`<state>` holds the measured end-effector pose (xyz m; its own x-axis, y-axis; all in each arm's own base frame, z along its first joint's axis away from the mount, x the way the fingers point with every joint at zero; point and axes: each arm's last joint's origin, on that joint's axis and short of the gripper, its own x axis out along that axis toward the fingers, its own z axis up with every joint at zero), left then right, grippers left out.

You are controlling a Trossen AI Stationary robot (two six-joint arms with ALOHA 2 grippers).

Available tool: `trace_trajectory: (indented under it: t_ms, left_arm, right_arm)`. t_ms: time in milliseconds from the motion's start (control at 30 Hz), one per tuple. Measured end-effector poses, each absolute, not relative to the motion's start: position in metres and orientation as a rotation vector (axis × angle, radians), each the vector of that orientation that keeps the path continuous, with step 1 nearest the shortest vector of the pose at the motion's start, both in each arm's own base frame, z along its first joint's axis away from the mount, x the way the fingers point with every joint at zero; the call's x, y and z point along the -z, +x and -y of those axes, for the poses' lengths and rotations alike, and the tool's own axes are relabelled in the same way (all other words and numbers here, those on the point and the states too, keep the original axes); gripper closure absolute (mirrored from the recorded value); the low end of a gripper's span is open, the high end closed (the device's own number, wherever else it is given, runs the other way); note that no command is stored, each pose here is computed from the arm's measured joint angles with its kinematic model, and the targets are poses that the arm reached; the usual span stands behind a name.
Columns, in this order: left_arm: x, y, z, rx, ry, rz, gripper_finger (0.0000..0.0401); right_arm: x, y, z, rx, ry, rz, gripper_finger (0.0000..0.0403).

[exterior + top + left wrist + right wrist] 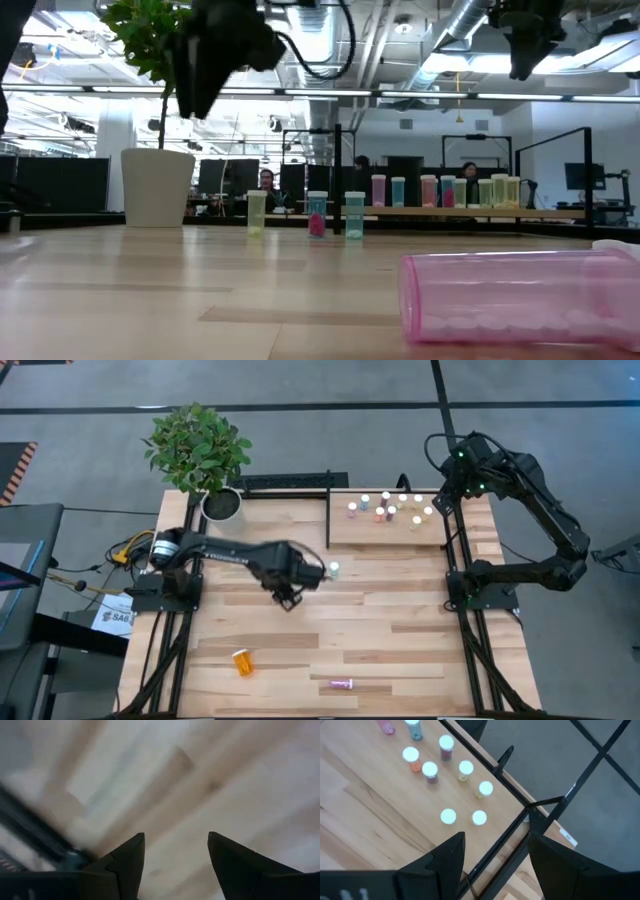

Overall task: Pick and place medicine bottles onto shelf by color
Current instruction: Move the orange pill bottle to the center of the table

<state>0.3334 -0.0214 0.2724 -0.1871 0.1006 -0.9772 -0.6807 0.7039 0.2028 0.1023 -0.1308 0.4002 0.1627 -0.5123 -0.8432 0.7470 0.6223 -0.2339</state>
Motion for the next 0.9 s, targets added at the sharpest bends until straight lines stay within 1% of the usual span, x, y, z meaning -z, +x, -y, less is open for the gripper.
trace_trajectory:
  t_ms: [133, 267, 367, 500, 633, 833, 900]
  left_arm:
    - [-0.277, 0.324, 0.063, -0.689, -0.529, -1.618, 0.0197]
    - [-0.272, 0.310, 0.097, -0.764, -0.591, -1.645, 0.0197]
    - [-0.270, 0.302, 0.116, -0.860, -0.664, -1.629, 0.0197]
    - [-0.270, 0.294, 0.137, -1.008, -0.804, -1.571, 0.0197]
    - [-0.269, 0.281, 0.167, -1.188, -0.960, -1.459, 0.0197]
    - [-0.268, 0.264, 0.218, -1.331, -1.315, -1.212, 0.0197]
    - [-0.267, 0.262, 0.225, -1.323, -1.347, -1.254, 0.0197]
  right_arm:
    - [-0.400, 0.102, 0.131, 0.930, 0.288, -1.066, 0.0165]
    - [-0.400, 0.102, 0.130, 0.942, 0.312, -1.064, 0.0165]
    - [-0.398, 0.101, 0.129, 0.946, 0.329, -1.071, 0.0165]
    - [-0.386, 0.099, 0.127, 0.938, 0.342, -1.106, 0.0165]
    - [-0.369, 0.096, 0.123, 0.922, 0.350, -1.152, 0.0165]
    - [-0.351, 0.090, 0.116, 0.888, 0.306, -1.172, 0.0165]
    - [-0.349, 0.088, 0.114, 0.870, 0.286, -1.166, 0.0165]
